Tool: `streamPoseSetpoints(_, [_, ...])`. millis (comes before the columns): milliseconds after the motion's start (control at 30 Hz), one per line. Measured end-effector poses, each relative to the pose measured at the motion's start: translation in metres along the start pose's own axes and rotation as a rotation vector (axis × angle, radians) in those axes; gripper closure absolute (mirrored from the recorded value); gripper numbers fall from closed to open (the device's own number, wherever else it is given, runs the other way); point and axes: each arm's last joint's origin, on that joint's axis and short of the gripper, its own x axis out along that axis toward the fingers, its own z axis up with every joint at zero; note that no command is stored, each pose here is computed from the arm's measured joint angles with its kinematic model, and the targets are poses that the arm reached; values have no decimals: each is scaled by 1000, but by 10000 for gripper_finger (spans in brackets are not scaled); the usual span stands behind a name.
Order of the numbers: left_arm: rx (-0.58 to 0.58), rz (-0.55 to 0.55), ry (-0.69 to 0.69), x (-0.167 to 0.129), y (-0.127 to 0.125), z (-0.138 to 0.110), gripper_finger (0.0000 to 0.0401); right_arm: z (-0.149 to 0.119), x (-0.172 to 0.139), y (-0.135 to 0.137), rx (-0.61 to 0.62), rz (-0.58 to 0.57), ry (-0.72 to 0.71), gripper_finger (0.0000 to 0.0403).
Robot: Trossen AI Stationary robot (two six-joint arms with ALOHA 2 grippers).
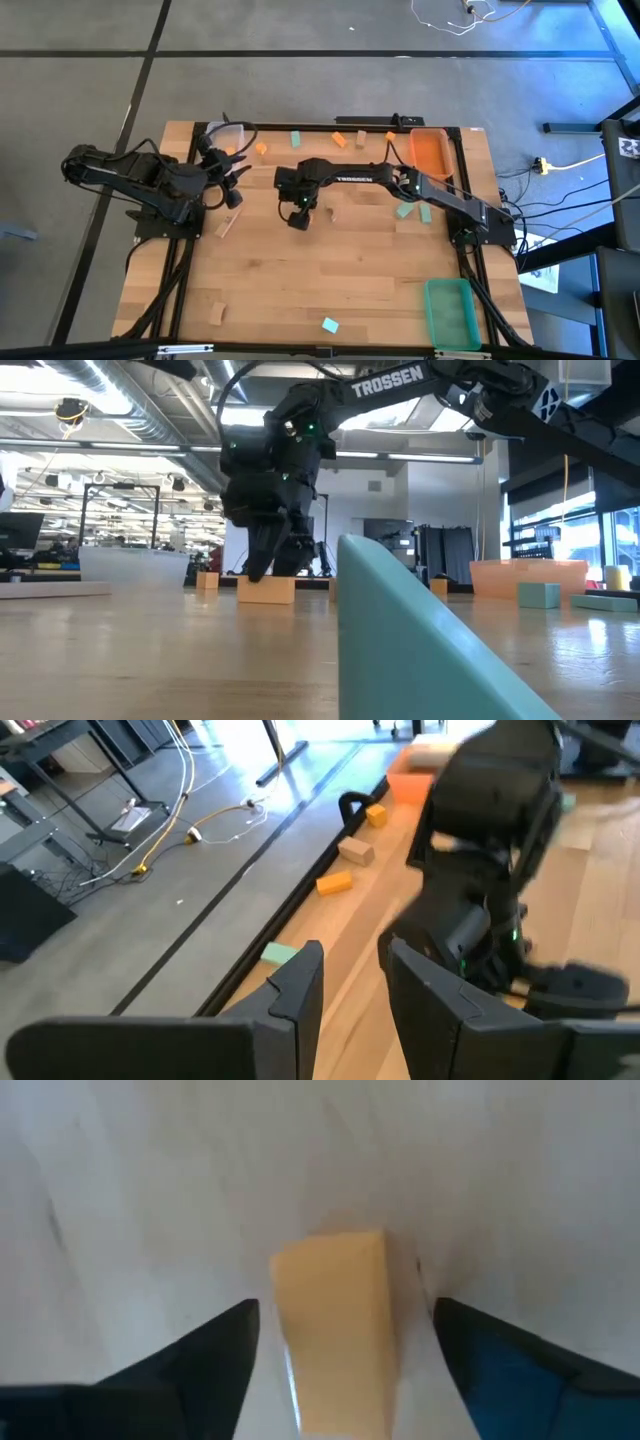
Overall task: Sort & place blocks by color
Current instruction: Put the orange block into the transparent bin
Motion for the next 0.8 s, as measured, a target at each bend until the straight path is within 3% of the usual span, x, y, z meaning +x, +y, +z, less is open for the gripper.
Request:
streamPoseSetpoints(200, [48, -80, 60, 0, -1, -6, 299, -3, -41, 12, -17, -30, -55, 85])
streamPoseSetpoints(533, [72, -242, 133, 0, -6, -10, 299, -34, -173, 63, -130, -236, -363, 84])
streamPoseSetpoints(800, [115, -220, 226, 27, -26, -12, 299, -71, -231, 103, -238, -319, -509, 83])
